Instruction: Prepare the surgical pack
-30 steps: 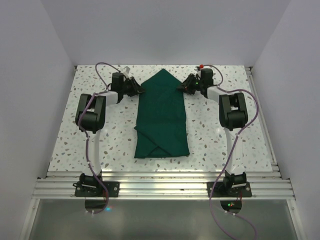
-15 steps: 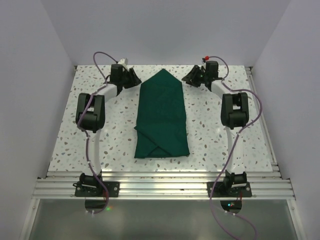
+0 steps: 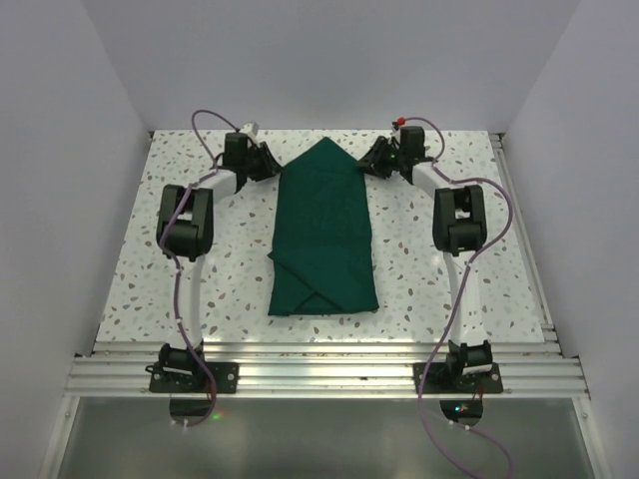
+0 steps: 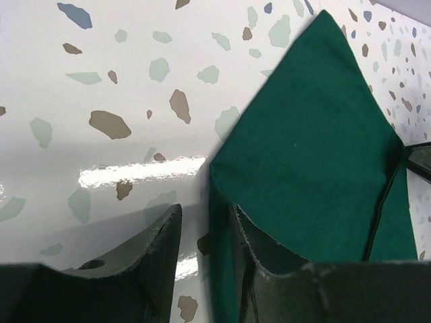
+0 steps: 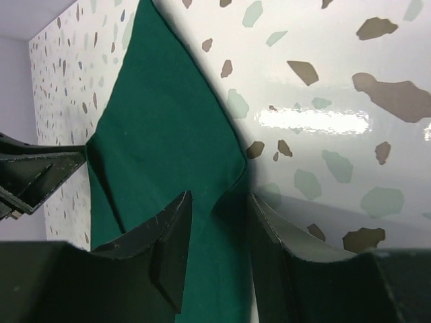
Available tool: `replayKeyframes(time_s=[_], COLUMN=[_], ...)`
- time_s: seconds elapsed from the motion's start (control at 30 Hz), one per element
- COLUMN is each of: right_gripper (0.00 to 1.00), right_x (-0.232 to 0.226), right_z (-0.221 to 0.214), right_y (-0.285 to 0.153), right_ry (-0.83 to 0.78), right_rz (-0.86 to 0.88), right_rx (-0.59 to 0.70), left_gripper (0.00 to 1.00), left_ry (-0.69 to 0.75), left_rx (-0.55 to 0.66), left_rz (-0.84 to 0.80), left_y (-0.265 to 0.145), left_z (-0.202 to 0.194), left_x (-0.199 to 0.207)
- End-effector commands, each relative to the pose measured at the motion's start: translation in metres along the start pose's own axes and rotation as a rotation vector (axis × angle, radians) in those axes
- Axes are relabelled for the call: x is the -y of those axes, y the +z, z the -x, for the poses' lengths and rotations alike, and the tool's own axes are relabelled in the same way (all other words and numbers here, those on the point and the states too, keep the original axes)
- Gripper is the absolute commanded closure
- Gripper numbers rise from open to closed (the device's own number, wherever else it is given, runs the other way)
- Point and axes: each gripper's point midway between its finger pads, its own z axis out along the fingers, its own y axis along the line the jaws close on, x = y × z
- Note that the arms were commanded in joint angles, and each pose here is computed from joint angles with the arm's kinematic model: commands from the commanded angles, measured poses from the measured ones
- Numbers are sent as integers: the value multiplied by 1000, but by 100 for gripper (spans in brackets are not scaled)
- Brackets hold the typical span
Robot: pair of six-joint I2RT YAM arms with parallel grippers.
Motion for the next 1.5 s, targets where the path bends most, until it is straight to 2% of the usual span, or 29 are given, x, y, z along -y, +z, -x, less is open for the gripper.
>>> replayKeyframes(time_s=[0.0,0.1,0.17,0.23,0.3,0.33,0.37,0.67,0.87,1.13,1.47], right_gripper=[59,63,73,85,89,96,100,100,100,100,100], right_x=[9,12,14,12,9,10,9,-29,-66,-102,-131], right_z=[-25,-24,-24,-21,-17,-17,-16,21,37,40,12], right_y=[14,14,15,16,16,16,15,-14,-39,-73,-116], right_ry=[9,11,13,12,14,15,18,-19,-42,-68,-83], right_rz=[-29,-47,-54,-51,-47,-49,-47,26,99,163,225], right_rx=[-61,-54,-55,-51,-46,-46,-44,43,79,89,77], left_gripper=[62,65,72,84,92,100,100,100,100,100,100], left_ry=[-40,-39,-37,-45,-53,-51,-60,-10,46,90,124], left_rx=[-87,-101,-105,-106,-115,-104,-127,-32,88,149,192], left_rz=[-11,-13,-4,-6,-16,-25,-14,-56,-133,-208,-290], left_y=[12,17,20,25,30,31,30,3,-34,-71,-137], left_z=[-32,-41,-41,-40,-43,-37,-42,9,49,54,48], left_x=[-4,0,1,1,0,4,2,22,59,82,115])
